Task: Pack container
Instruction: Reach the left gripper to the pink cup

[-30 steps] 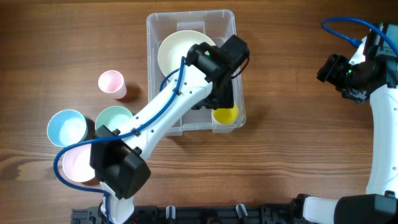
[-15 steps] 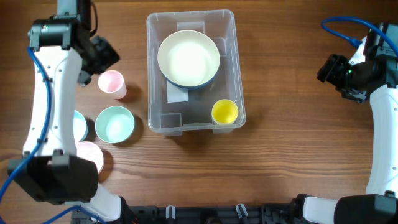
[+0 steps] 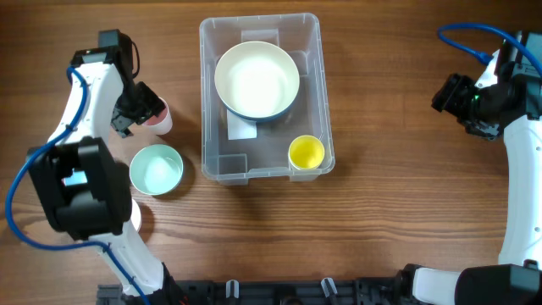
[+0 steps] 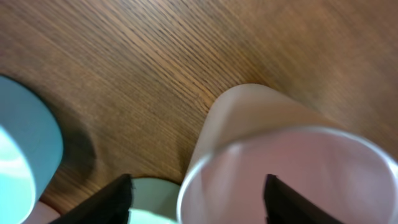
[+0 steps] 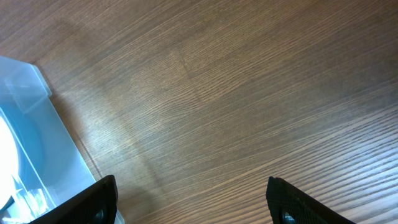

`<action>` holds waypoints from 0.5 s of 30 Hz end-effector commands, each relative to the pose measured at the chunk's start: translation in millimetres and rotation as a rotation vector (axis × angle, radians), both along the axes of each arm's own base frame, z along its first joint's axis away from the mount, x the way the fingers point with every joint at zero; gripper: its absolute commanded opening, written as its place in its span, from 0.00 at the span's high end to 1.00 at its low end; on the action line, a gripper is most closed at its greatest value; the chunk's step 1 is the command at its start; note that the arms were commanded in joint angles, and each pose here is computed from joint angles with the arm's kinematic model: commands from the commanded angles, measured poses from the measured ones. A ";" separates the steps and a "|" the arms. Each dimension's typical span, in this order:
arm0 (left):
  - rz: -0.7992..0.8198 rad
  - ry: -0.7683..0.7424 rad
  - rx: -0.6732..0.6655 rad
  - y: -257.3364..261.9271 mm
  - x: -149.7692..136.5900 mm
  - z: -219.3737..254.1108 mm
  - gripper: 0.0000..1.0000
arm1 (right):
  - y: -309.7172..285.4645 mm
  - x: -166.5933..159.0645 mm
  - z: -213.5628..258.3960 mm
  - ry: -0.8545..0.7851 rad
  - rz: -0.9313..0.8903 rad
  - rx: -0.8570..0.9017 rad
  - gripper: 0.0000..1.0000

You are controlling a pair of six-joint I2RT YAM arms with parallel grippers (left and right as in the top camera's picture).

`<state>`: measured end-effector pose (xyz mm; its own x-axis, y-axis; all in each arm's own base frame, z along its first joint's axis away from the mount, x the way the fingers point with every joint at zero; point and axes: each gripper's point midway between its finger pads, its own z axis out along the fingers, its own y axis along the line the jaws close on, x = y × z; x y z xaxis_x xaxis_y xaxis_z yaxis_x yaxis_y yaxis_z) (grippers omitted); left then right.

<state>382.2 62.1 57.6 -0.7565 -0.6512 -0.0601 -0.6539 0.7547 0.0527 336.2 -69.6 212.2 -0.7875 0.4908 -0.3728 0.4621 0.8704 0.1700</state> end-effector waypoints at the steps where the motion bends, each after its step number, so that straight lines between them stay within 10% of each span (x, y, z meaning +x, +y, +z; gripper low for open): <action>1: -0.006 0.041 -0.015 1.4 -4.6 -15.4 0.40 | 1.5 1.2 -4.8 0.011 0.017 0.008 0.23; 9: -0.006 0.061 -0.017 0.7 -9.5 -15.3 0.96 | 1.5 1.3 -4.9 0.011 0.017 0.008 0.23; 15: -0.005 0.073 -0.044 -5.7 -16.5 -7.1 0.96 | 1.7 0.3 -5.2 0.015 0.017 0.009 0.23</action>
<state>372.2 58.1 45.8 -0.7651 -0.6439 0.0021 -0.6420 0.7630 0.0746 336.0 -69.6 212.1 -0.7878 0.4909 -0.3721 0.4622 0.8704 0.1698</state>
